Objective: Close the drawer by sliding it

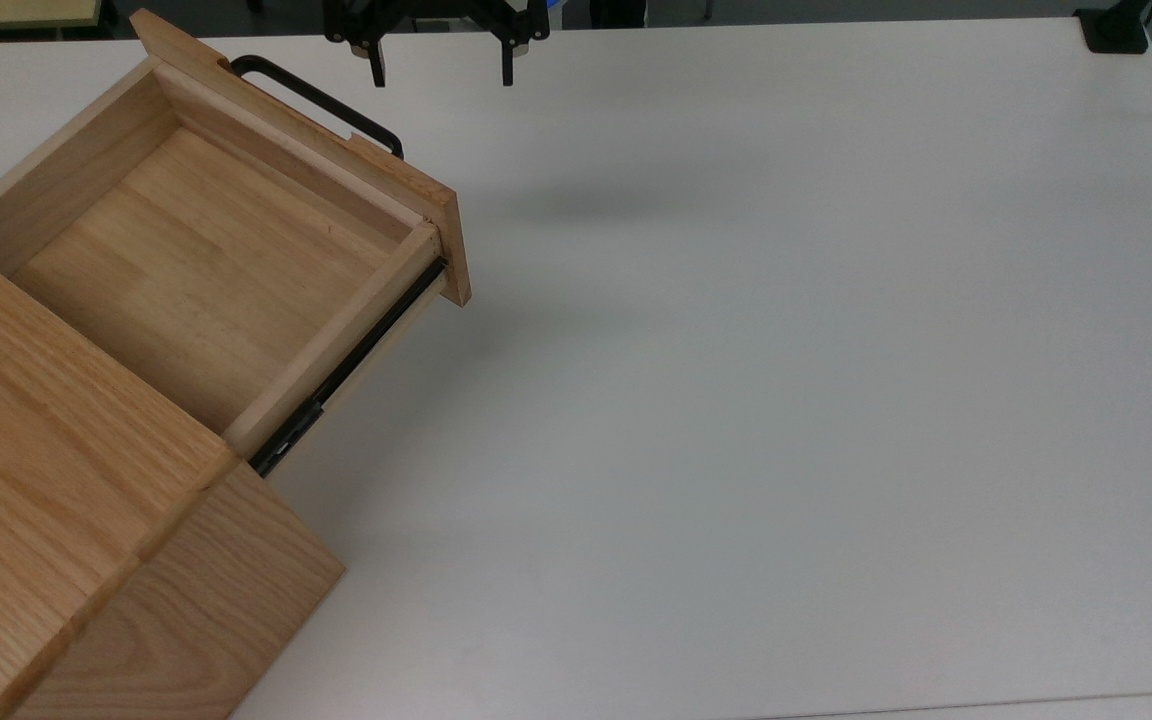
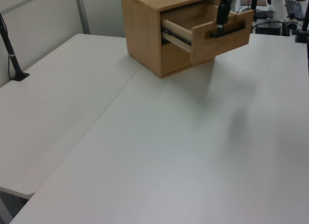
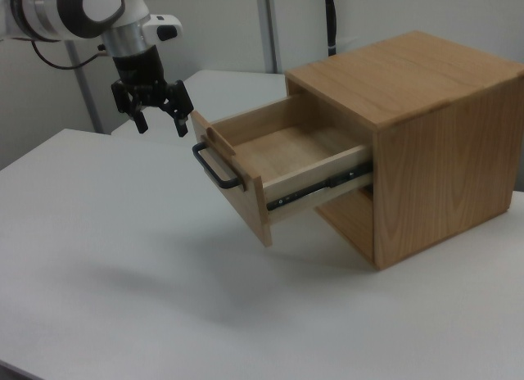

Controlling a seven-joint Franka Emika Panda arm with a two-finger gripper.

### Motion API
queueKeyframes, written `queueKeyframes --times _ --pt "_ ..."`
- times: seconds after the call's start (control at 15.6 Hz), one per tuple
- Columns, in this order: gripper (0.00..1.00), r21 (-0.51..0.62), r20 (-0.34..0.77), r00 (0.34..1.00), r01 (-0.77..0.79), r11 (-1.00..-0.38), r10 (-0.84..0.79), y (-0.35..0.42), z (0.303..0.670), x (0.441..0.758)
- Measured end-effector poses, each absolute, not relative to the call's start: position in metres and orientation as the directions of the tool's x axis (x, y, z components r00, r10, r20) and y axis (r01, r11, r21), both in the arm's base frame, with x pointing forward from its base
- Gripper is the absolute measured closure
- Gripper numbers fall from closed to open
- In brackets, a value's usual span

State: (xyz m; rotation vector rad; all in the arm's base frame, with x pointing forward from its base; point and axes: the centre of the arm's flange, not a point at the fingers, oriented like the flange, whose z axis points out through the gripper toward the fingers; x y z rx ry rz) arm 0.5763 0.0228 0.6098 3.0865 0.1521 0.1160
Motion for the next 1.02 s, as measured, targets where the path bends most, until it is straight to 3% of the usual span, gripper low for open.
queueKeyframes --times 1.02 --pt "0.0 0.047 0.059 0.993 0.097 -0.994 0.099 0.0244 0.6088 0.5746"
